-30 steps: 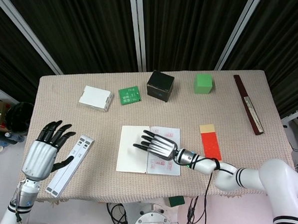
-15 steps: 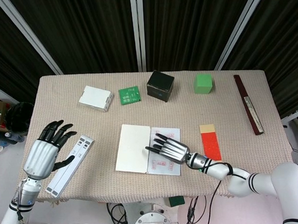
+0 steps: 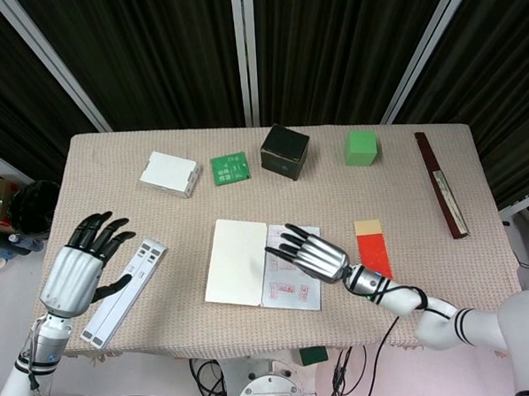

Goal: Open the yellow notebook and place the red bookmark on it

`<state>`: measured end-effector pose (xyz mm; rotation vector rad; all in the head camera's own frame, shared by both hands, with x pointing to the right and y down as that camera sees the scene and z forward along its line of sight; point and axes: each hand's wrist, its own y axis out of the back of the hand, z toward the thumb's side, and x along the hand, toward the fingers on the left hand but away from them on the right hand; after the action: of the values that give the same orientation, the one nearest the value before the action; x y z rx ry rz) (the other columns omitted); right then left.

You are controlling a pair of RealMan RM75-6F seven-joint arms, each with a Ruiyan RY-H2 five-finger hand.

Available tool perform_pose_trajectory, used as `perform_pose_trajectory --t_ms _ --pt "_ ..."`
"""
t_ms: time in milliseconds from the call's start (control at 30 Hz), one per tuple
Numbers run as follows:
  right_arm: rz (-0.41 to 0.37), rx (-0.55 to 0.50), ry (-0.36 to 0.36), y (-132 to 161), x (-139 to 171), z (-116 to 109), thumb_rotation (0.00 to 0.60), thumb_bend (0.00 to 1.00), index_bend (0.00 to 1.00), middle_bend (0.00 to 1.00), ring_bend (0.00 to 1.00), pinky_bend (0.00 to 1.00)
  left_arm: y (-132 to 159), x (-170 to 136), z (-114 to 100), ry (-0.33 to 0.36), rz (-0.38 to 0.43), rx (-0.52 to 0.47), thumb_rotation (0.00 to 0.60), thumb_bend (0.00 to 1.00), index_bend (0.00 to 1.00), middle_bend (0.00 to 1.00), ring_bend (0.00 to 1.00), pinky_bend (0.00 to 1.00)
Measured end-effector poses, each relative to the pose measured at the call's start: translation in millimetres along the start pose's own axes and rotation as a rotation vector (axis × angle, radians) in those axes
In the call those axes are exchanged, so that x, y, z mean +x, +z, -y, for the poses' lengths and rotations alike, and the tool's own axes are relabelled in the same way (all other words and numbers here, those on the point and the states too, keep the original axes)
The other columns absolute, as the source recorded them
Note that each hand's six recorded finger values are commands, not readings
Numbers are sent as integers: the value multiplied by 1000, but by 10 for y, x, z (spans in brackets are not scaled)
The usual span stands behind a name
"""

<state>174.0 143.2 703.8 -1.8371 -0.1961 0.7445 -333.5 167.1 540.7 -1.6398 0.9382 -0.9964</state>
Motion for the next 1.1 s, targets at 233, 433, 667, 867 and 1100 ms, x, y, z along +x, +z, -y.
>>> perform_pose_trajectory --t_ms 233,433,667,867,1100 --pt "109 123 23 -419 592 -95 600 103 255 253 141 102 15 5 20 -5 5 -3 600 14 282 204 112 162" --pt "71 277 109 -516 947 76 600 17 291 188 91 52 61 32 34 -7 17 -4 600 14 282 204 112 162" --pt "-12 446 163 -663 1182 225 600 0 275 158 59 0 65 18 18 -9 7 0 600 14 281 204 112 161" --pt "1 452 178 -786 1381 333 600 0 214 141 50 0 62 15 45 -14 3 -8 600 14 280 204 112 162" --pt "20 413 163 -761 1390 491 600 0 191 132 46 0 86 32 43 -14 12 -7 600 14 280 204 112 162"
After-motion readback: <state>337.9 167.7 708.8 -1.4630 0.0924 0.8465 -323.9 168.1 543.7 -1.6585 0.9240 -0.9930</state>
